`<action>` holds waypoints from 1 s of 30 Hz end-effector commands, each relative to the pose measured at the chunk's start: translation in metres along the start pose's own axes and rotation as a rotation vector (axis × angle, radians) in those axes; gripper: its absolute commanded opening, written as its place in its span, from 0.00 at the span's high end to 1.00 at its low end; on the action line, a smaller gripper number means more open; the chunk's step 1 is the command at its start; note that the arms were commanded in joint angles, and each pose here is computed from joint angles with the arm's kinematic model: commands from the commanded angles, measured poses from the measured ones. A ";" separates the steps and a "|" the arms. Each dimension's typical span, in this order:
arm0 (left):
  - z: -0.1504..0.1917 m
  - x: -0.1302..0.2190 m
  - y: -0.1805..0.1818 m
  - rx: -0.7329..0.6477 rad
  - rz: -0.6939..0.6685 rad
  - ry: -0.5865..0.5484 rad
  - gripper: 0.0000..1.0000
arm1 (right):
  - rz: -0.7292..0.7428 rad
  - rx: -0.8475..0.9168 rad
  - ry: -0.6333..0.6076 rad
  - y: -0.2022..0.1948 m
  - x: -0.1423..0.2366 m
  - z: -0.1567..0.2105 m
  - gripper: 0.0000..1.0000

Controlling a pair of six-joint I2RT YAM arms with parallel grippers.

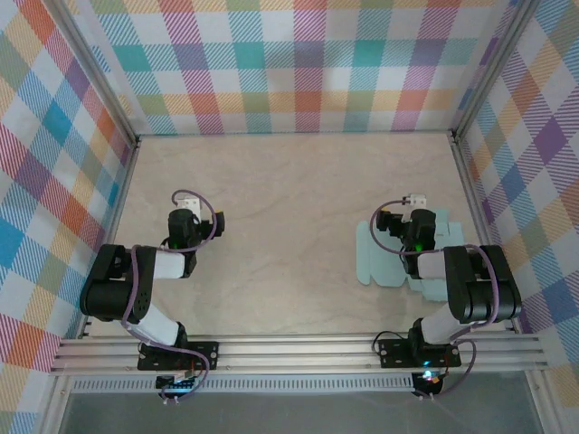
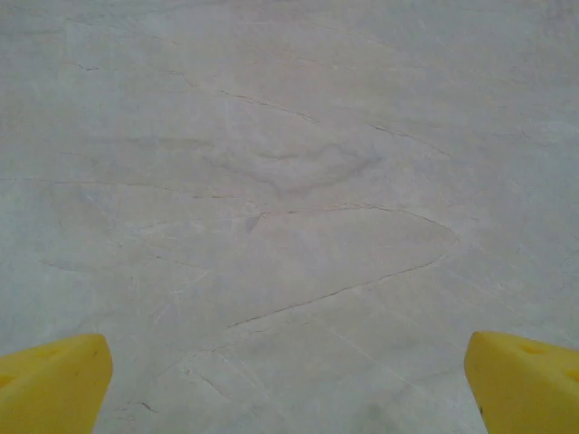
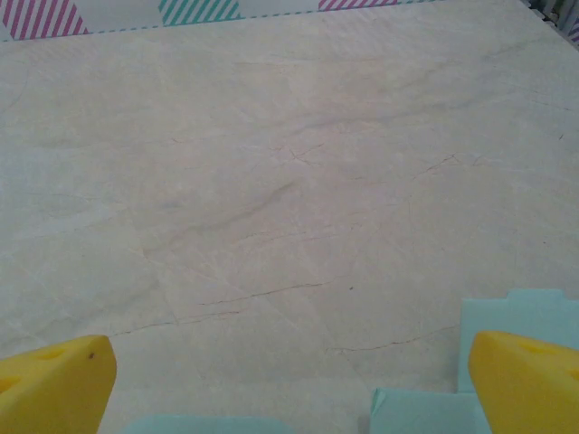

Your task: Fold the paper box

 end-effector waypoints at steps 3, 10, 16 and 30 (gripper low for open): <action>-0.006 0.000 0.001 0.014 0.008 -0.034 0.00 | -0.029 0.001 -0.052 0.004 -0.001 -0.013 0.00; -0.006 0.000 0.001 0.016 0.007 -0.033 0.00 | -0.029 0.001 -0.053 0.004 -0.001 -0.013 0.00; -0.006 0.000 0.001 0.016 0.007 -0.033 0.00 | -0.028 0.000 -0.051 0.004 -0.001 -0.013 0.00; -0.018 0.010 -0.004 -0.024 0.035 -0.051 0.00 | -0.026 -0.003 -0.072 0.005 0.009 -0.020 0.00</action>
Point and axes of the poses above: each hand's point on the last joint's axis, 136 mm out from that joint toward the fingers, its own x axis back along the fingers, its own y axis along the line the jaws close on, z = x × y, the point moved 7 cm from there along x, back along the fingers, and after that the axes turned 13 degrees about -x, right-handed, at the moved point
